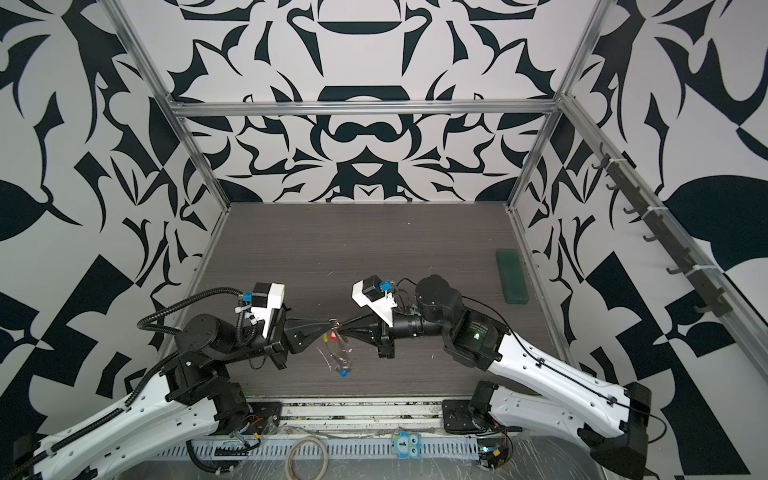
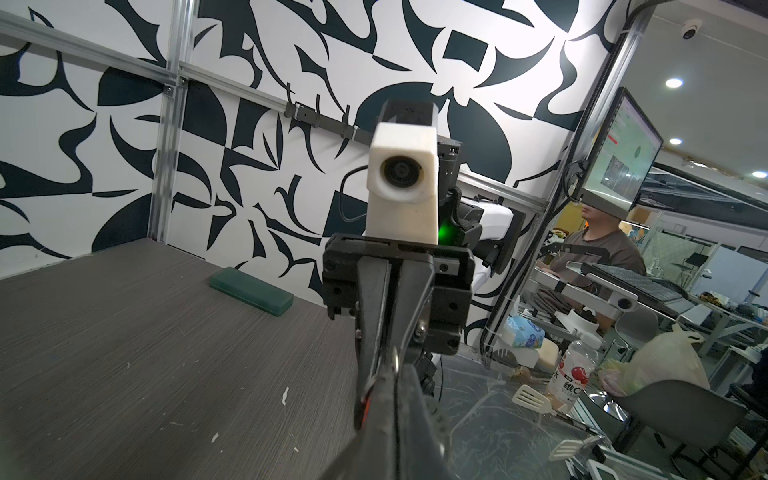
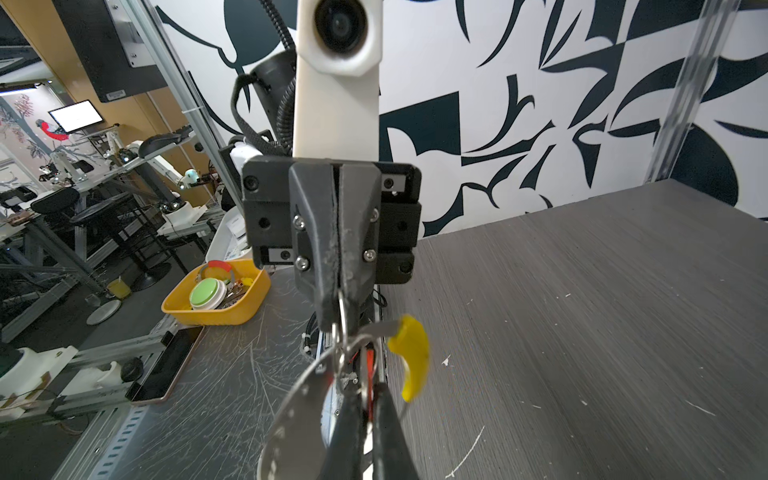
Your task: Remove the keys from the keyring
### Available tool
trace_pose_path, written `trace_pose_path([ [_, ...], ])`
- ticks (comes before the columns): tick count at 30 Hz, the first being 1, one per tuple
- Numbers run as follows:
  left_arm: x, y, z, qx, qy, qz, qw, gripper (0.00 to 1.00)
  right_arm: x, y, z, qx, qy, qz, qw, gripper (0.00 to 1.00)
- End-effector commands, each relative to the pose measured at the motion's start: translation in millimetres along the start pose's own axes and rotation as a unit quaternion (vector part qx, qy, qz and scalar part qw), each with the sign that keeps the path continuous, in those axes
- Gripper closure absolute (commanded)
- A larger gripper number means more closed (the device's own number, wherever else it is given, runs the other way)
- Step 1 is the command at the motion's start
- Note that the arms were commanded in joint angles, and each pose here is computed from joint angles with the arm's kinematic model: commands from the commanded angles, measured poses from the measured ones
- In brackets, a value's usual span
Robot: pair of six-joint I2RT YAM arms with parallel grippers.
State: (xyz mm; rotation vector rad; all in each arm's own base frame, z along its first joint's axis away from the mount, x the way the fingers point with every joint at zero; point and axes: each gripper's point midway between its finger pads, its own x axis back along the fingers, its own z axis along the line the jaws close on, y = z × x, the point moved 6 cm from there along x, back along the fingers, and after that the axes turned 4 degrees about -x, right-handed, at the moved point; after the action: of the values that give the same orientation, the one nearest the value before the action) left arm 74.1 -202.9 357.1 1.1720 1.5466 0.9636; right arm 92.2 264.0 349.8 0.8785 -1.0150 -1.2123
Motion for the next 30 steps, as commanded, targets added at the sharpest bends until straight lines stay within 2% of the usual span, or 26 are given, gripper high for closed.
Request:
trace_pose_path([
  [1, 5, 20, -8, -0.02, -0.012, -0.052, 0.998, 1.0, -6, -4, 6, -0.003, 0.018, 0.013, 1.0, 1.0],
  [8, 10, 21, -10, -0.025, -0.011, -0.062, 0.998, 1.0, -14, -20, 3, -0.013, 0.002, 0.035, 0.999, 1.0],
  [12, 11, 19, -11, -0.024, -0.008, -0.045, 0.999, 1.0, -9, -17, 1, -0.011, -0.022, 0.027, 0.999, 1.0],
  [14, 11, 18, -11, -0.023, -0.006, -0.039, 0.999, 1.0, -3, -11, 4, -0.003, -0.034, 0.016, 0.999, 0.92],
  [18, 12, 15, -10, -0.02, -0.004, -0.033, 0.999, 1.0, 17, 7, 14, 0.02, -0.054, -0.023, 0.998, 0.67],
  [20, 12, 13, -9, -0.019, -0.002, -0.029, 0.999, 1.0, 25, 17, 20, 0.03, -0.053, -0.044, 0.997, 0.61],
  [22, 12, 11, -8, -0.019, 0.0, -0.029, 0.999, 1.0, 28, 26, 24, 0.032, -0.049, -0.065, 0.996, 0.58],
  [30, 8, 8, -5, -0.015, -0.001, -0.026, 1.0, 1.0, 12, 51, 27, 0.016, -0.001, -0.109, 0.994, 0.56],
])
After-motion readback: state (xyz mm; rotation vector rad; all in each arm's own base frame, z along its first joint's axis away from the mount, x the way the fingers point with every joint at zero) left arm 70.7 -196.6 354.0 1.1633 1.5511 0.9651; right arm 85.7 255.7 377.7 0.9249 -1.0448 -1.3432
